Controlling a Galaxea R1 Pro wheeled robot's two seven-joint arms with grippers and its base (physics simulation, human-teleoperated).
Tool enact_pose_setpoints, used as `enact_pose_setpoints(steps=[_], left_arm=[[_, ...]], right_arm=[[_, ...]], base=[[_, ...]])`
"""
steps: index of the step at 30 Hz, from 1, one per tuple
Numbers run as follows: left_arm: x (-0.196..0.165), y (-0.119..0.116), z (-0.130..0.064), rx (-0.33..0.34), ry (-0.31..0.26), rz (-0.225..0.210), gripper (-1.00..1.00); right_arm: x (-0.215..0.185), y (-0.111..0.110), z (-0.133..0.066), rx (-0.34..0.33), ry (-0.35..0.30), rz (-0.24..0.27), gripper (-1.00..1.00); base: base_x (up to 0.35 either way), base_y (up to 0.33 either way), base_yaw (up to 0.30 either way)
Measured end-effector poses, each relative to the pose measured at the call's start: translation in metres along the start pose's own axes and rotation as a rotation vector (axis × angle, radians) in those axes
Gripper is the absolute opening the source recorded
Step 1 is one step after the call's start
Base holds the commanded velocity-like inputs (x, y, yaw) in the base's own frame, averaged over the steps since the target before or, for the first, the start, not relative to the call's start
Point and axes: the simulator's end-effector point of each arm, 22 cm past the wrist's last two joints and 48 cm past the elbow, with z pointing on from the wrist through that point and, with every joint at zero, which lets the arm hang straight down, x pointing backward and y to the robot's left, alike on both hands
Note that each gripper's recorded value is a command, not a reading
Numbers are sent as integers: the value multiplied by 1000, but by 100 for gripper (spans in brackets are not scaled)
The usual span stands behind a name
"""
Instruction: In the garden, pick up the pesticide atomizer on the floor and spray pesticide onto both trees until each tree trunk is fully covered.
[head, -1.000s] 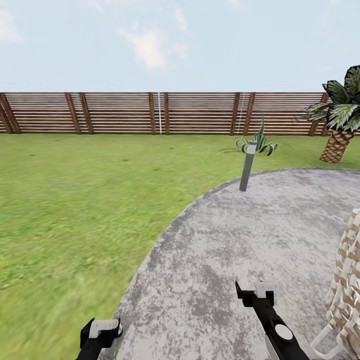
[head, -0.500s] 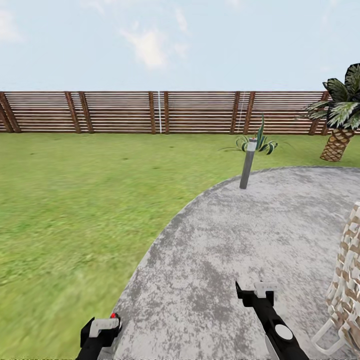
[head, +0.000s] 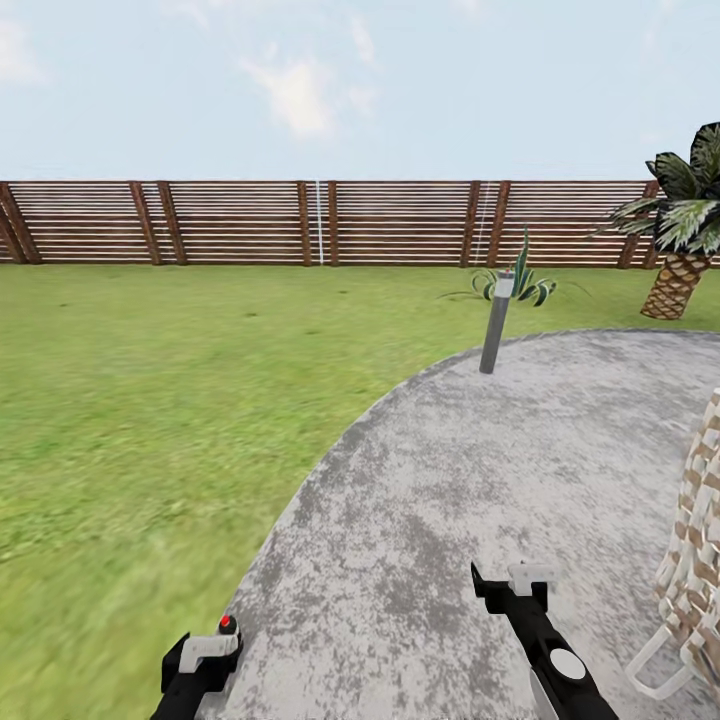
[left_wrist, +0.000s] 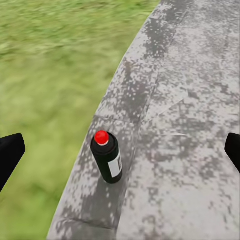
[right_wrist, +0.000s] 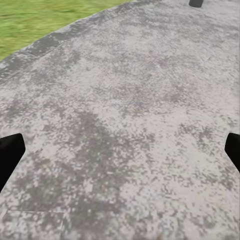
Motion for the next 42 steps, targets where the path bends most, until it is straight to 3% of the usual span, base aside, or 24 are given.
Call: enact_pose_setpoints(steps=[7, 35, 40, 42], left_arm=[[16, -1, 4, 0, 0, 0, 100], [75, -2, 9, 0, 124, 3, 100], [30, -2, 51, -3, 98, 2, 100], [18, -2, 66, -6, 113, 0, 100]], right_arm=[[16, 1, 2, 0, 0, 0, 100], [81, 5, 12, -6, 118, -5, 100], [91, 5, 13, -7, 137, -5, 100], [96, 5, 13, -7, 145, -6, 100]], base=[[0, 0, 0], [0, 0, 0], [0, 0, 0], [0, 0, 0]])
